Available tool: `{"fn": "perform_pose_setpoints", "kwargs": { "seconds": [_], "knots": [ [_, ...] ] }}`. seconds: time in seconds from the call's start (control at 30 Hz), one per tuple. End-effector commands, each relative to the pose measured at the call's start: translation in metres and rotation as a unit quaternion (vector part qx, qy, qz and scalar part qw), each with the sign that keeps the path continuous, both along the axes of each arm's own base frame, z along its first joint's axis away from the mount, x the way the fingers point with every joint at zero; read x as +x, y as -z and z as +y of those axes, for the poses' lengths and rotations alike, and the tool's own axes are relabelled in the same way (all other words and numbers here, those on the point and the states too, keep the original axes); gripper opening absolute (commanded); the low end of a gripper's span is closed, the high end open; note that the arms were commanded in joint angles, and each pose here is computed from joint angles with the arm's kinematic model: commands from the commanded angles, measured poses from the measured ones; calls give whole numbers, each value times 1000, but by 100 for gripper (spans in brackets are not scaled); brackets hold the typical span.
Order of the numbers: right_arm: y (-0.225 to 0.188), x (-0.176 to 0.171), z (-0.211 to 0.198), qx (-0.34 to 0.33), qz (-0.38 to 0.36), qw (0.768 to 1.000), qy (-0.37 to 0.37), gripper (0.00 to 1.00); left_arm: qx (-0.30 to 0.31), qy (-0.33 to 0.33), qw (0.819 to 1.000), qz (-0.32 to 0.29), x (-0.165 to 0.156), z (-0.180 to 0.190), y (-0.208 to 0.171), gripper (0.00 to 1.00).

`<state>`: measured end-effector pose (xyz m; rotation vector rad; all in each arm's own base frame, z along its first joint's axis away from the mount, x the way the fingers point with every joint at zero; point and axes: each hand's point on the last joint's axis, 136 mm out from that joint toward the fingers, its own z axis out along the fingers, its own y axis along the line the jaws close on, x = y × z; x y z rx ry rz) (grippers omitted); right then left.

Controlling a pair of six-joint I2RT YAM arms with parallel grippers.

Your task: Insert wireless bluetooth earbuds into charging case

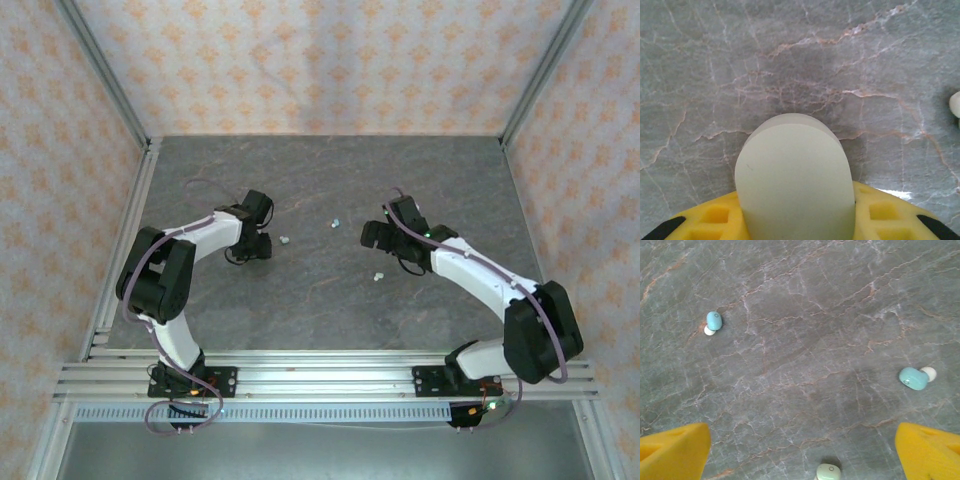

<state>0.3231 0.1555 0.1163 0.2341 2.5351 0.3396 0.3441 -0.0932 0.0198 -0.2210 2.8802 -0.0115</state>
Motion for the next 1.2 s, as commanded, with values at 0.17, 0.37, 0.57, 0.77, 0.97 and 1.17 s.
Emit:
{"fn": "perform_pose_setpoints", "kwargs": {
  "seconds": [0.17,0.37,0.57,0.77,0.97,1.17],
  "knots": [
    [-26,7,39,79,17,995,-51,95,-8,115,992,-49,-6,-11,-38,27],
    [-58,4,61,131,31,986,-99,94,-111,261,953,-110,-30,-62,-90,26],
    [-86,-16,93,224,72,961,-147,91,-203,402,878,-163,-60,-114,-146,20],
    [-114,-40,120,273,85,938,-196,90,-236,481,821,-198,-78,-146,-186,17],
    [-124,-55,134,309,103,919,-221,88,-258,505,793,-223,-83,-162,-211,17],
    [-132,-73,153,332,115,899,-261,85,-269,515,783,-221,-87,-168,-216,16]
  ]
}}
